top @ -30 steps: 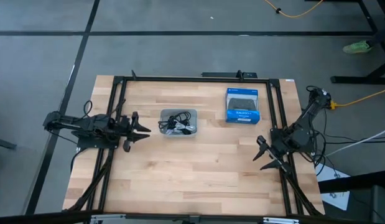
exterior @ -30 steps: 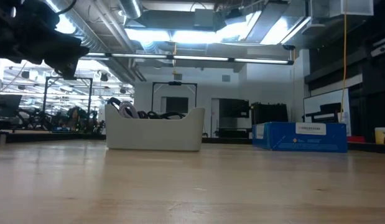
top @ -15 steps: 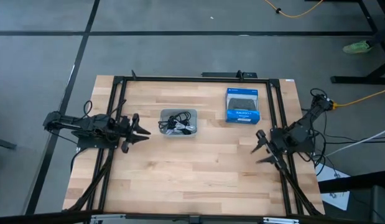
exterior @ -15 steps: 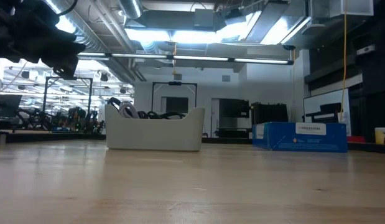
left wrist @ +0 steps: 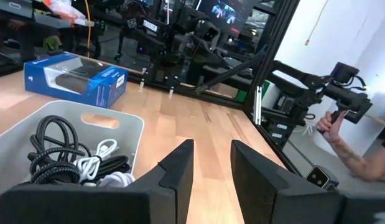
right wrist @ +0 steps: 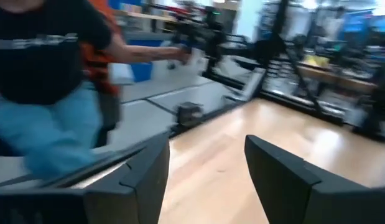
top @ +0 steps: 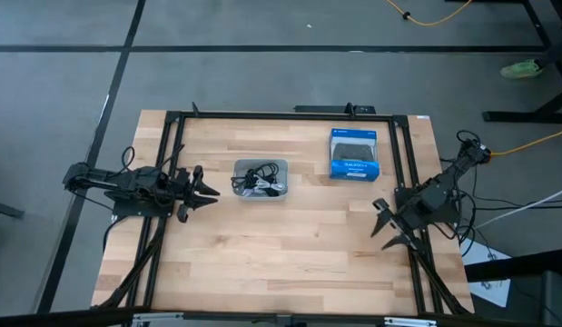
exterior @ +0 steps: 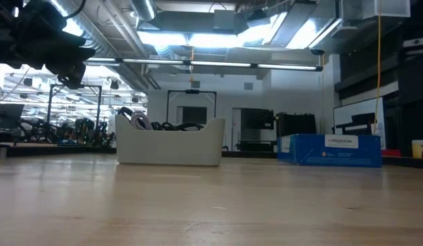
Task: Pick and place USB-C Cables
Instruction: Return to Home Position
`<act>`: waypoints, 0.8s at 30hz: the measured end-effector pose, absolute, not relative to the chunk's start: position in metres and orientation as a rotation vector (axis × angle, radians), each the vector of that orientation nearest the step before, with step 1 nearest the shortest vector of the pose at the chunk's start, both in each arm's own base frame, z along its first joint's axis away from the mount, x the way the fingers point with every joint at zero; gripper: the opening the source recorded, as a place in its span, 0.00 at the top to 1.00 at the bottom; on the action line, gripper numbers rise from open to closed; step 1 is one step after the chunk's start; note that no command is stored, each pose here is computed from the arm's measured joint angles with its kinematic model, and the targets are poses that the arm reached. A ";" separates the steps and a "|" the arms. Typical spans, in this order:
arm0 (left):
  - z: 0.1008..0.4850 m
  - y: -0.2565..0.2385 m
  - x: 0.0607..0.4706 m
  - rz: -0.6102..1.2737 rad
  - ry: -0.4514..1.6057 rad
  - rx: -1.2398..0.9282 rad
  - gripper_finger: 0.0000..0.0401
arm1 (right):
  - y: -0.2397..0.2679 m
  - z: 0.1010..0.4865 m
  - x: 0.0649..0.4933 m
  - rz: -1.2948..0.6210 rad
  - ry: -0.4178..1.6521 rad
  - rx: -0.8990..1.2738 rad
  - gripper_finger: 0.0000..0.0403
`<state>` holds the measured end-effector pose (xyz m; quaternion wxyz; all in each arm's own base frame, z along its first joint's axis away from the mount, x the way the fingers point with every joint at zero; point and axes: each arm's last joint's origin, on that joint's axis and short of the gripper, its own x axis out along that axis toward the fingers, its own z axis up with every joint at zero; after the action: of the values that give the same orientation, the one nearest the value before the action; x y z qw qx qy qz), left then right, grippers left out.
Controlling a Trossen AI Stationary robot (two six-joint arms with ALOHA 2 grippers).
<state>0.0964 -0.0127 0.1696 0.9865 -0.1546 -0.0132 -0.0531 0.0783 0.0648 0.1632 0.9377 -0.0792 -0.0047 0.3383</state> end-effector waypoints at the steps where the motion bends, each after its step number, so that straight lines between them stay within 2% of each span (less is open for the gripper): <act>1: 0.170 -0.013 0.096 -0.105 -0.027 -0.311 0.75 | 0.063 0.163 0.080 0.657 -0.005 -0.164 0.47; 5: 0.168 -0.011 0.097 -0.053 -0.023 -0.308 0.75 | 0.055 0.161 0.088 0.511 0.044 -0.124 0.47; 12: 0.168 -0.009 0.097 -0.028 -0.023 -0.301 0.75 | 0.047 0.154 0.098 0.401 0.147 -0.069 0.47; 24: 0.167 -0.005 0.097 -0.033 -0.011 -0.227 0.75 | 0.021 0.155 0.107 0.066 0.137 -0.116 0.47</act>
<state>0.0975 -0.0051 0.1672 0.9934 -0.1131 -0.0055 -0.0164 0.1066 0.0209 0.1552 0.9954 -0.0579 0.0685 0.0329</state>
